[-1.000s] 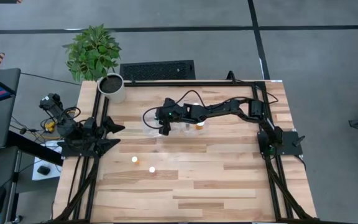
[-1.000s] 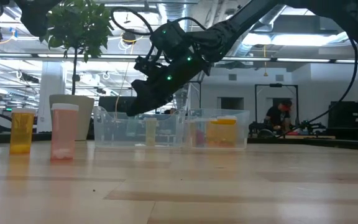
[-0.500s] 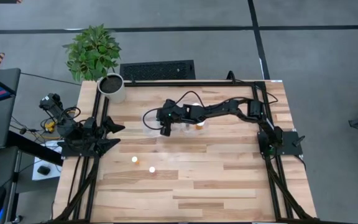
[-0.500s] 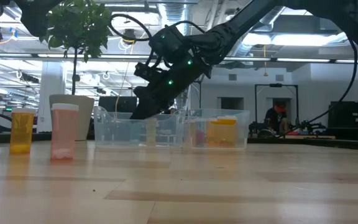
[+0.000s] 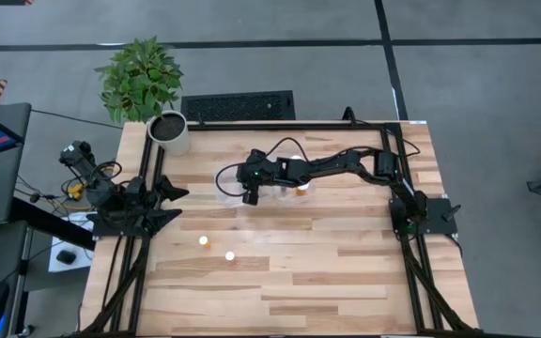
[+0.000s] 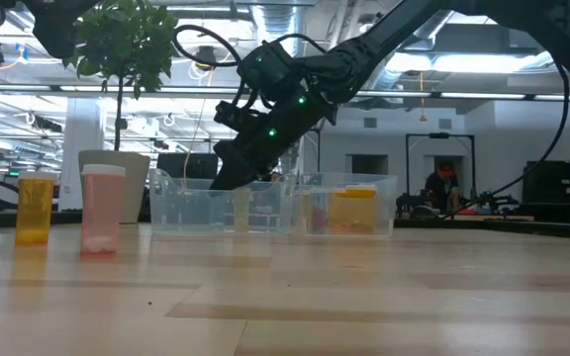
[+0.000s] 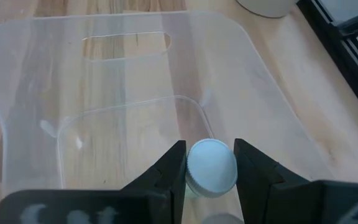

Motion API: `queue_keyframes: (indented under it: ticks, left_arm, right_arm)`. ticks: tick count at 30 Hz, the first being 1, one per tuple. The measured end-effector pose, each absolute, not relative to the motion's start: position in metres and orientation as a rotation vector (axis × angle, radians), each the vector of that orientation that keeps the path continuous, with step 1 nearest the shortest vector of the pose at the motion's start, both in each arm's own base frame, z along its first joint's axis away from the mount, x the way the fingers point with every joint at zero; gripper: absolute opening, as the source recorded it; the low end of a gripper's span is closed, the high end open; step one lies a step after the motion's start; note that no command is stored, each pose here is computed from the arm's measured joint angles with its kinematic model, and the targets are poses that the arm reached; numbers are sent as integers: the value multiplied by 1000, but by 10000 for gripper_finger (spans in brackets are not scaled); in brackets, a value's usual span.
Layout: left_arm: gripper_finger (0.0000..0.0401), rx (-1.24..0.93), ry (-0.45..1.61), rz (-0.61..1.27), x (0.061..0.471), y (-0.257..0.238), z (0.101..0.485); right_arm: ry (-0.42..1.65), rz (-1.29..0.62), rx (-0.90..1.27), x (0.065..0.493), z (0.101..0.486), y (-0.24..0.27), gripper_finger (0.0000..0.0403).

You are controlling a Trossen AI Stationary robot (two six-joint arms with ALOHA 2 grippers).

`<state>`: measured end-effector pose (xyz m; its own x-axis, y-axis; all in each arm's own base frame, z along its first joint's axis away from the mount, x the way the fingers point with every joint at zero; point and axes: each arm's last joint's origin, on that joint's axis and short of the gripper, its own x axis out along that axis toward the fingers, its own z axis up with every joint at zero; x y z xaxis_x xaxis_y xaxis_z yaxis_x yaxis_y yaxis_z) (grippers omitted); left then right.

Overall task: Pick and place medicine bottles into bin by pill shape (circle, oval)
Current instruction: Put the green tablet bottle into the left transparent bin, then put the pink tablet bottle into the left transparent bin

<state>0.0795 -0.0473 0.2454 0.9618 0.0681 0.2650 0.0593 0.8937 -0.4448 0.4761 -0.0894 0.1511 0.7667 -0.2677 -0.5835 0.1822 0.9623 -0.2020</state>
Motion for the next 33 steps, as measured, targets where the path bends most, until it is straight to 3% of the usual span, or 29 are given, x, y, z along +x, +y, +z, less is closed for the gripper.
queue_keyframes:
  ticks: [12,33]
  left_arm:
    - [322,-467,-280,5,80,-47,245]
    - [322,-468,-280,5,79,-47,245]
  right_arm:
    - [659,-246,-145,476,151,-90,128]
    - [662,-242,-147,476,150,-89,239]
